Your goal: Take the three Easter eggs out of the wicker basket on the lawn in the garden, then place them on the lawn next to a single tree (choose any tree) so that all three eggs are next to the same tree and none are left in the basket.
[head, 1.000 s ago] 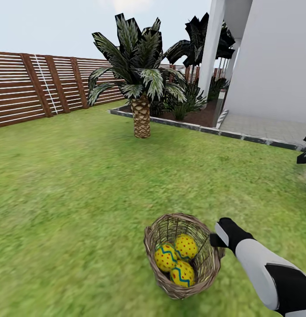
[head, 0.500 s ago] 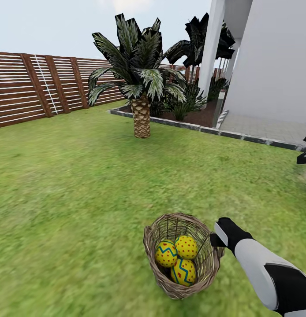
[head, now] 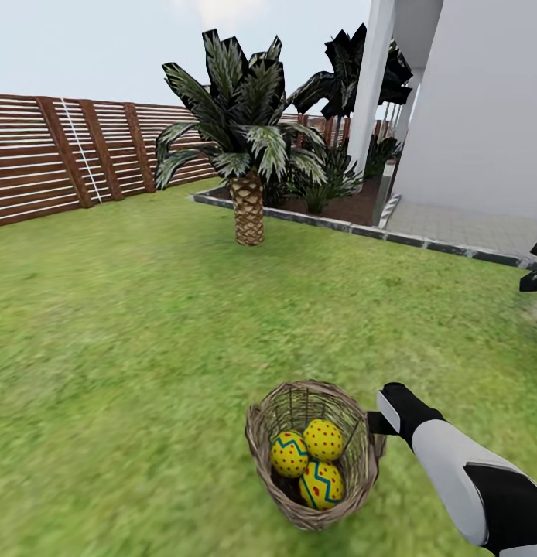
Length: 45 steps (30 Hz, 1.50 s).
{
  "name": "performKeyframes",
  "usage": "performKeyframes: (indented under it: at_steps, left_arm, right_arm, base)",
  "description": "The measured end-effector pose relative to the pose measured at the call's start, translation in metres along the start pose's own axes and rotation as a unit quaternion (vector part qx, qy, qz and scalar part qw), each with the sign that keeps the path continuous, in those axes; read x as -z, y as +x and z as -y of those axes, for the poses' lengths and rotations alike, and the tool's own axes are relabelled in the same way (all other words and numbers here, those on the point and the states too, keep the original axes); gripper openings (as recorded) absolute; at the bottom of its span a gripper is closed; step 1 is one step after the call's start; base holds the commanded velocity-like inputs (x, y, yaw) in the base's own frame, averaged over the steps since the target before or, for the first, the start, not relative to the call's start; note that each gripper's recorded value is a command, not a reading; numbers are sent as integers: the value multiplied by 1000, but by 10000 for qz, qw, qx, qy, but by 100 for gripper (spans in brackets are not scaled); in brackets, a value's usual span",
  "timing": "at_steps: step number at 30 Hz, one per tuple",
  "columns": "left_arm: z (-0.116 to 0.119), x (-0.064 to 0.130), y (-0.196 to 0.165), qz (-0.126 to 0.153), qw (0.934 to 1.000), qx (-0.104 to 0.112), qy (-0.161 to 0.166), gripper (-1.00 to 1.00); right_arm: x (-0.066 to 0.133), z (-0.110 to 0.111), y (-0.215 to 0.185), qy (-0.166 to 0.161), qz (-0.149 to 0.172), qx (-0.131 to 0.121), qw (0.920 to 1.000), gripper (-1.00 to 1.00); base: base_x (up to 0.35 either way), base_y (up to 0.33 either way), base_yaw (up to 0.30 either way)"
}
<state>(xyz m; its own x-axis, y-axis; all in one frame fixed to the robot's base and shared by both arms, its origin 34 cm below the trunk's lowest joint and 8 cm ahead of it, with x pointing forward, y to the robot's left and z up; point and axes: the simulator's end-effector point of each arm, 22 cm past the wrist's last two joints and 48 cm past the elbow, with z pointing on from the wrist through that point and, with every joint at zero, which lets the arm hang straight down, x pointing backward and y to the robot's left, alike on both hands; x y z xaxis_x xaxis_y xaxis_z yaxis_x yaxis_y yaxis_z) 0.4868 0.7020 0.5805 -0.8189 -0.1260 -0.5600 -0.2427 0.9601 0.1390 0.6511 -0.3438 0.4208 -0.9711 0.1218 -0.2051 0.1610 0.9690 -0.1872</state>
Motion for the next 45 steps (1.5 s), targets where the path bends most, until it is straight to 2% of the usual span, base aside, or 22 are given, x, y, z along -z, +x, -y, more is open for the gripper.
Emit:
performKeyframes:
  at_steps: [15, 17, 20, 23, 27, 30, 34, 36, 37, 38, 40, 41, 45]
  left_arm:
    - [-3, 23, -24, 8, 10000, -7, -10, 100]
    - [-4, 25, -26, 10, 10000, -9, -9, 100]
    - [-4, 30, -31, 20, 10000, -13, -9, 100]
    - [-4, 34, -35, 15, 10000, -12, -9, 100]
    - [-6, 40, -42, 20, 10000, -11, -15, 100]
    - [-6, 45, -46, 21, 10000, -11, -21, 100]
    - [-7, 51, -52, 24, 10000, -14, -23, 100]
    - [-9, 54, -55, 24, 10000, -16, -54, 100]
    - [-12, 55, -56, 20, 9999, -15, -128, 100]
    - [-16, 57, -57, 14, 9998, -13, -209, 100]
    - [-19, 60, -60, 9, 9996, -9, -268, 100]
    - [-20, 62, -61, 4, 9996, -4, -284, 100]
    - [-21, 67, -66, -6, 9996, 3, -287, 100]
  right_arm:
    - [30, 3, -13, -24, 4, 0, 10000, -100]
    - [34, 5, -14, 3, -15, 67, 10000, -100]
    - [40, -1, -15, -132, -46, -39, 9999, -100]
    - [46, -14, -14, -261, -70, 64, 9996, -100]
    - [57, -44, -10, -550, -139, 51, 9984, -100]
    - [65, -61, -8, -587, -142, 245, 9979, -100]
    - [76, -78, -9, -770, -150, 172, 9968, -100]
    - [80, -79, -10, -718, -140, 290, 9969, -100]
    - [83, -86, -10, -736, -129, 401, 9964, -100]
    - [88, -98, -10, -843, -120, 412, 9955, -100]
    - [99, -122, -10, -1166, -135, 228, 9928, -100]
    - [104, -129, -12, -1231, -122, 223, 9921, -100]
    - [110, -123, -14, -1039, -80, 474, 9934, -100]
  base:
    - [0, 0, 0]
    - [0, 0, 0]
    - [0, 0, 0]
    - [0, 0, 0]
    - [0, 0, 0]
    - [0, 0, 0]
    - [0, 0, 0]
    - [0, 0, 0]
    - [0, 0, 0]
    - [0, 0, 0]
    - [0, 0, 0]
    - [0, 0, 0]
    - [0, 0, 0]
